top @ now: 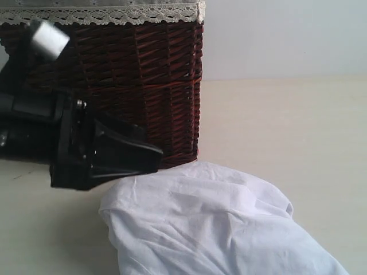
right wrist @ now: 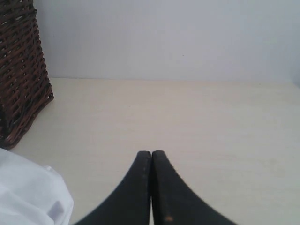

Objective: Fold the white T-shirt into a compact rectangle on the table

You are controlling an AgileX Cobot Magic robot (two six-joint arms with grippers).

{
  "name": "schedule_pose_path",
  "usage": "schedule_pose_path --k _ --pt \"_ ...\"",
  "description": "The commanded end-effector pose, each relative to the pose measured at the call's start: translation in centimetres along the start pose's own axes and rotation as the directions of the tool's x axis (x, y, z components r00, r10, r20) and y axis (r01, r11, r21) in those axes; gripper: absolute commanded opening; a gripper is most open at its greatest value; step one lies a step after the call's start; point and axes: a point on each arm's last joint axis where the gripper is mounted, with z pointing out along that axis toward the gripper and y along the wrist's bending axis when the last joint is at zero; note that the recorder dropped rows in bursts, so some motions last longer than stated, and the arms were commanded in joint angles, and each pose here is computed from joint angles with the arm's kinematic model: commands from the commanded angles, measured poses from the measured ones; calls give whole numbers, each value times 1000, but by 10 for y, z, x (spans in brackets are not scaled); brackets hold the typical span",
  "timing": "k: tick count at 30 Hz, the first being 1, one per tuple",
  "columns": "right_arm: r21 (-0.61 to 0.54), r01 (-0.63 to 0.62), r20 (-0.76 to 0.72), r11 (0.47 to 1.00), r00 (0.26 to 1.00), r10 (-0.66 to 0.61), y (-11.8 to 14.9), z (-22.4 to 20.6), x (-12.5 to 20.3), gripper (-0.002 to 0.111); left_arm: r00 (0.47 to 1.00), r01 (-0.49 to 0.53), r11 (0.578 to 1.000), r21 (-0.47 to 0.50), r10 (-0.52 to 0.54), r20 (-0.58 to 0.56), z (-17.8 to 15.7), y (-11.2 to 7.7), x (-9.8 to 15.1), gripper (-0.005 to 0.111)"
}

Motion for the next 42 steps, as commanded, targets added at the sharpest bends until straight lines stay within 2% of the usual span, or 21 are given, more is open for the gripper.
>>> schedule_pose_path --k 1,3,4,5,7,10,12,14,17,19,20,22,23,26,28,31,33,35,39,42 --pt "8 35 1 999 999 -35 -1 0 1 0 998 -53 998 -26 52 -25 1 3 14 53" --pt "8 35 1 999 999 -35 -1 0 1 0 998 -52 998 -44 51 -21 0 4 14 30" --pt "8 32 1 999 999 -32 -1 0 1 0 998 -56 997 -54 56 -16 -1 4 13 9" --pt "8 31 1 999 1000 -32 -1 0 1 0 997 -79 995 -60 79 -10 -2 2 12 1" --pt "7 31 3 999 1000 -31 -1 0 1 0 994 -106 992 -70 107 6 -7 -2 9 0" --pt "22 106 58 994 993 -107 -1 0 -4 0 990 -133 985 -105 138 35 -15 -7 4 0" --pt "35 130 180 991 974 -134 -1 -1 -15 0 986 -148 980 -132 156 52 -21 -11 4 0" --pt "36 103 333 994 937 -109 0 -5 -29 0 983 -161 975 -155 173 68 -27 -16 4 0" --pt "45 94 547 995 831 -103 1 -15 -49 0 973 -170 956 -238 201 113 -40 -23 9 0" --pt "4 36 646 999 763 -30 2 -21 -57 0 946 -157 920 -360 244 211 -57 -29 9 0" --pt "-93 -70 666 993 737 114 2 -24 -60 0 919 -128 885 -447 276 282 -73 -35 9 0" --pt "-223 -182 672 958 683 287 3 -27 -63 0 869 -94 841 -533 331 369 -96 -48 11 0" --pt "-230 -175 675 957 680 286 4 -27 -63 0 855 -84 836 -543 340 392 -101 -52 11 0" --pt "-282 -166 658 945 683 316 7 -33 -78 0 758 -76 819 -569 418 501 -131 -82 18 0" --pt "-264 -147 663 953 691 290 7 -43 -98 0 699 -34 791 -610 455 551 -151 -95 25 0" --pt "-220 -181 638 959 717 282 3 -55 -122 0 585 28 756 -654 518 624 -179 -117 44 0" --pt "-206 -191 629 960 726 280 1 -59 -127 0 498 64 743 -666 555 667 -197 -132 57 0" --pt "-192 -203 612 960 740 279 0 -60 -129 0 443 89 732 -676 579 685 -208 -140 66 0" --pt "-152 -226 547 962 791 273 -3 -61 -141 0 440 120 719 -685 580 686 -211 -139 67 0" --pt "-118 -183 499 976 839 218 -4 -53 -157 0 437 98 733 -674 577 691 -209 -140 67 0"
